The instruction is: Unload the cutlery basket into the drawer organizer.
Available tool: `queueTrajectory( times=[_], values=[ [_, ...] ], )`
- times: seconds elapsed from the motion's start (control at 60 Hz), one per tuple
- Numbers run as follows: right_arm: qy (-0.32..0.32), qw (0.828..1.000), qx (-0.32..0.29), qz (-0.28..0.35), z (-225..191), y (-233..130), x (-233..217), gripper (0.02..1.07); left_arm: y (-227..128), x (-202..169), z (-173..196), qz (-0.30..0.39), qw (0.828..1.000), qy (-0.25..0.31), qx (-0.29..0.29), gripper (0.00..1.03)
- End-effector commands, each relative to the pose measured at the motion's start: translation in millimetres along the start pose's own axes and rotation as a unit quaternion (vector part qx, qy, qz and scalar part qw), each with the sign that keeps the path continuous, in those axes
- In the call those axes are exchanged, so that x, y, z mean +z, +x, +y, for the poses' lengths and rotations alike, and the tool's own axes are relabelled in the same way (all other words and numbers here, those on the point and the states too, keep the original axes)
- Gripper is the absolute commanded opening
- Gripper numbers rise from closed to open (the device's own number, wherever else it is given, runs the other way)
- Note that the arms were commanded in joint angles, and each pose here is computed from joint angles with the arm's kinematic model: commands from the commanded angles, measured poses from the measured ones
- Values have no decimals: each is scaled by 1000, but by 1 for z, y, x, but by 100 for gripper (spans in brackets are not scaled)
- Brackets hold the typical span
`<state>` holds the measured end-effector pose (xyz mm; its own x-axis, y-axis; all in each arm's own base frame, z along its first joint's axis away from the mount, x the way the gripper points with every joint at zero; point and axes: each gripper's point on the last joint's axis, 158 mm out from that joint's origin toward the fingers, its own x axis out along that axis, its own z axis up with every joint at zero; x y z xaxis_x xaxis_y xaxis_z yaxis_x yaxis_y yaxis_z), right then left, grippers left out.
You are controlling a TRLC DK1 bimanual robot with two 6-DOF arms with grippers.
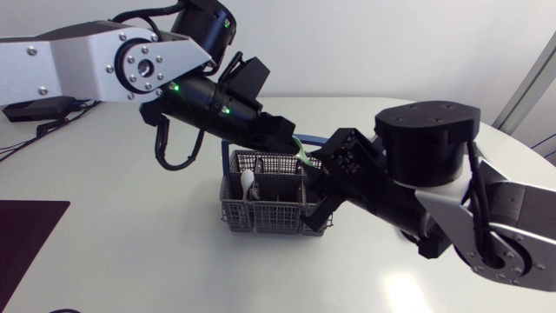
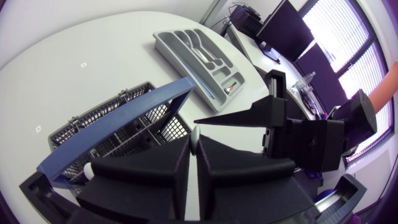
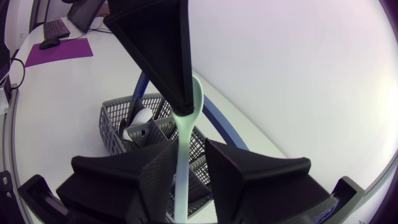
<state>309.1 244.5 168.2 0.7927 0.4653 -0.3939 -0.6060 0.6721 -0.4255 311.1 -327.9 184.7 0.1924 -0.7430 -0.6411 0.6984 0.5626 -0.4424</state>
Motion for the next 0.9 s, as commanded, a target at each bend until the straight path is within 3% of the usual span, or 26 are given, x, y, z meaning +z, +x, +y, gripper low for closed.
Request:
queueTrajectory(
  times=[0.0,0.283,0.533,0.75,0.883],
  values=[
    [-12,1000,-6,-5,-1,1,6,20,0,5,0,0,1000,-13,-4,4],
    [-17,1000,-1,-1,2,1,7,10,0,4,-1,2,1000,-15,-7,4],
    [-26,1000,4,-1,6,-1,5,9,-1,5,-6,1,1000,-15,-15,8],
    [-30,999,12,7,10,-3,0,9,-12,19,-11,-15,1000,-6,-17,38],
    [-35,999,23,14,18,-7,-8,9,-36,56,-9,-62,998,0,-9,62]
  ],
)
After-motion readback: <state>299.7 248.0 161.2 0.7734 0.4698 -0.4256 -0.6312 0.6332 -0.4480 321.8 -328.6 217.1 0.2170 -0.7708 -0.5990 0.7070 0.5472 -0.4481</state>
